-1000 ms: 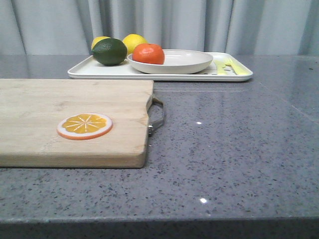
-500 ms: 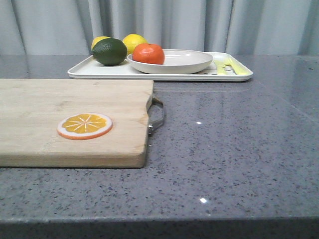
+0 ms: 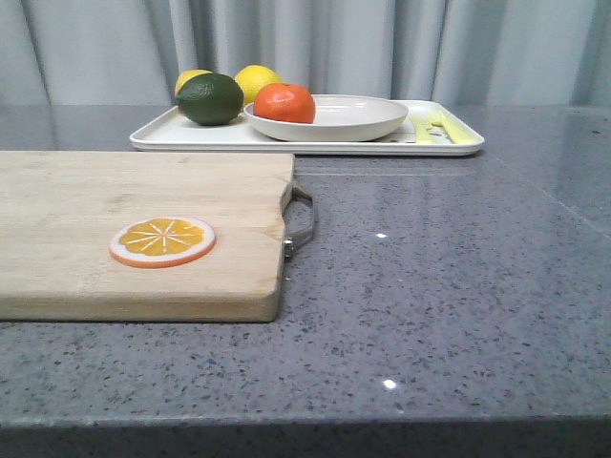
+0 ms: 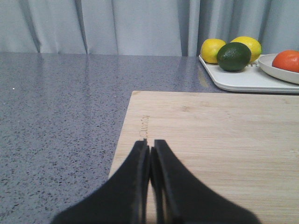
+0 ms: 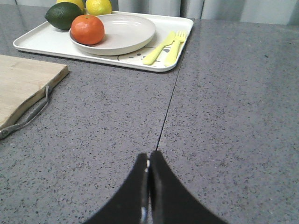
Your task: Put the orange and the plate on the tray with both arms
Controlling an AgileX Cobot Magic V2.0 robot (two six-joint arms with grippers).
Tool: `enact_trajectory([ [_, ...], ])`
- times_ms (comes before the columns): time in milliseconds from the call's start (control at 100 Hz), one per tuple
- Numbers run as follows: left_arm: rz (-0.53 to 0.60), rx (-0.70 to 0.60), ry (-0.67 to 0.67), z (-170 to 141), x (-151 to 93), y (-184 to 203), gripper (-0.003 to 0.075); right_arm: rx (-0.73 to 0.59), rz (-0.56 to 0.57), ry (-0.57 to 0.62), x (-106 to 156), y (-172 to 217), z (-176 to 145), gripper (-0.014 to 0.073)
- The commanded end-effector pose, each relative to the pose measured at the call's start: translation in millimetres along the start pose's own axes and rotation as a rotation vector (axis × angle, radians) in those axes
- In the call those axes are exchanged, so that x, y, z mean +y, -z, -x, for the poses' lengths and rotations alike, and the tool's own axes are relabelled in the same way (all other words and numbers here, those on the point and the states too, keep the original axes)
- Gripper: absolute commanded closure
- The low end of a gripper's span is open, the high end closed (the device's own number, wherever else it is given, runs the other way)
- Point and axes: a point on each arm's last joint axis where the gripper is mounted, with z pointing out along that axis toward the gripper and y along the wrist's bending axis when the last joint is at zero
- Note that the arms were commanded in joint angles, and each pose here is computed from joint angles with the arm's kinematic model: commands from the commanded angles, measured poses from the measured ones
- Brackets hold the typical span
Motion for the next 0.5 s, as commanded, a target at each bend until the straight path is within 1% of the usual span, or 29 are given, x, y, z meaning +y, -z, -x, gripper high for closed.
enact_trajectory([
  [0, -0.002, -0.110, -0.001, 6.7, 0.2, 2.6, 0.0734, -0.084, -0.004, 0.007, 0.1, 2.1, 13.7, 0.0662],
  [420, -0.002, -0.110, -0.001, 6.7, 0.2, 2.6, 0.0734, -0.086, -0.004, 0.007, 0.1, 2.1, 13.8, 0.0662],
  [490, -0.002, -0.110, -0.001, 6.7, 0.2, 2.6, 0.0734, -0.102, -0.018, 0.021, -1.0, 2.2, 15.3, 0.0662],
])
